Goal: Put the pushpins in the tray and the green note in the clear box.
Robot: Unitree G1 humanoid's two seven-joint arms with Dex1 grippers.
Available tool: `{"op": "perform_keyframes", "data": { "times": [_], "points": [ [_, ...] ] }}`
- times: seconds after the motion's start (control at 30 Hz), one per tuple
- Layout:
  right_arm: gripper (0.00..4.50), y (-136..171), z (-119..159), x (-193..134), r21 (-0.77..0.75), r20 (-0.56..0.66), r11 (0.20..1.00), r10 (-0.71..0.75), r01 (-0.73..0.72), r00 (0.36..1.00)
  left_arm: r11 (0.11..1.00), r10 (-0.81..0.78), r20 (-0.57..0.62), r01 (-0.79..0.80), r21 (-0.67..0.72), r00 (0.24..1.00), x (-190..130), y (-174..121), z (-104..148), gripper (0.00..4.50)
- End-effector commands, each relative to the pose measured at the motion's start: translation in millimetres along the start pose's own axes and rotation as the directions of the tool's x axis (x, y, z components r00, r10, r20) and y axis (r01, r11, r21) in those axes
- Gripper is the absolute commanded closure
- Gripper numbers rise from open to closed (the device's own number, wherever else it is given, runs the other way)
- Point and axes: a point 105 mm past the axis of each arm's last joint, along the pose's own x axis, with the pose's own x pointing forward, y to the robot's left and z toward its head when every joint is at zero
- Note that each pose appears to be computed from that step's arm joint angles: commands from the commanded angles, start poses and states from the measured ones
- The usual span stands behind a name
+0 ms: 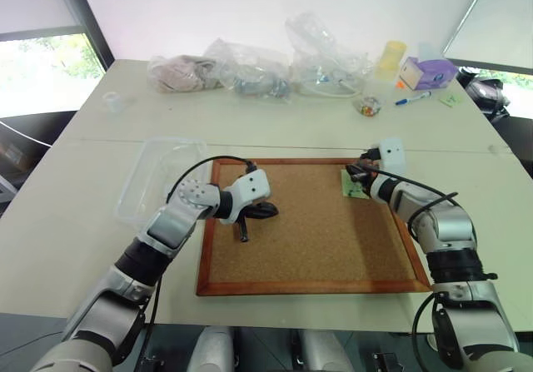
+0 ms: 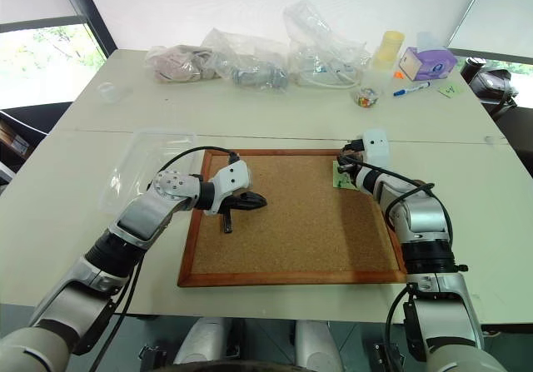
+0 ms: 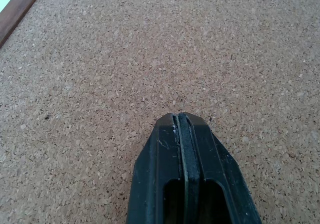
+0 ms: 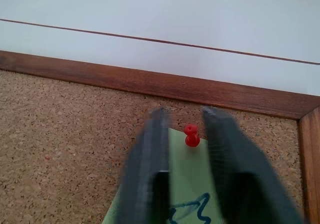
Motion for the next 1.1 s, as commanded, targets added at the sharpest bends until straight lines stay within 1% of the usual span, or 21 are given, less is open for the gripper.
{"op": "perform_keyframes", "data": {
  "times": [0.03,0.2,0.3,0.37,0.47,0.63,0.8,0.9,0.97,1.1],
  "points": [
    [4.43,0,12,-2,0.003,0.038,1.000,0.000,0.000,0.999,1.000,-0.016,-0.018,0.016,-0.012,1.000,7,-4,-5,4.50],
    [4.43,-1,20,-6,0.001,0.090,1.000,-0.011,0.011,0.996,1.000,-0.015,-0.021,0.015,-0.017,1.000,7,-3,-6,4.50],
    [4.43,-3,28,-10,-0.025,0.151,0.999,-0.038,0.042,0.988,0.998,-0.012,-0.037,0.009,-0.061,0.999,8,-4,-10,4.50],
    [4.43,-8,34,-13,-0.027,0.201,0.995,-0.084,0.091,0.976,0.995,-0.006,-0.058,0.000,-0.100,0.998,8,-4,-12,4.50],
    [4.43,-11,39,-17,-0.026,0.262,0.991,-0.122,0.133,0.957,0.984,-0.025,-0.048,0.016,-0.177,0.999,9,-8,-8,4.50],
    [4.43,-11,38,-18,-0.017,0.289,0.988,-0.141,0.153,0.947,0.984,-0.040,-0.083,0.025,-0.175,0.996,8,-12,-13,4.50],
    [4.43,-13,40,-24,0.001,0.321,0.983,-0.176,0.185,0.930,0.986,-0.038,-0.085,0.023,-0.166,0.996,7,-12,-14,4.50],
    [4.43,-24,43,-49,0.010,0.364,0.955,-0.279,0.296,0.889,0.990,-0.036,-0.084,0.024,-0.136,0.996,7,-11,-12,4.50],
    [4.43,-33,36,-69,0.003,0.358,0.926,-0.353,0.377,0.864,0.992,-0.028,-0.078,0.018,-0.126,0.997,7,-10,-11,4.50],
    [4.43,-39,17,-95,0.003,0.317,0.887,-0.439,0.462,0.841,0.994,-0.005,-0.079,-0.004,-0.111,0.997,8,-6,-12,4.50]
  ]
}}
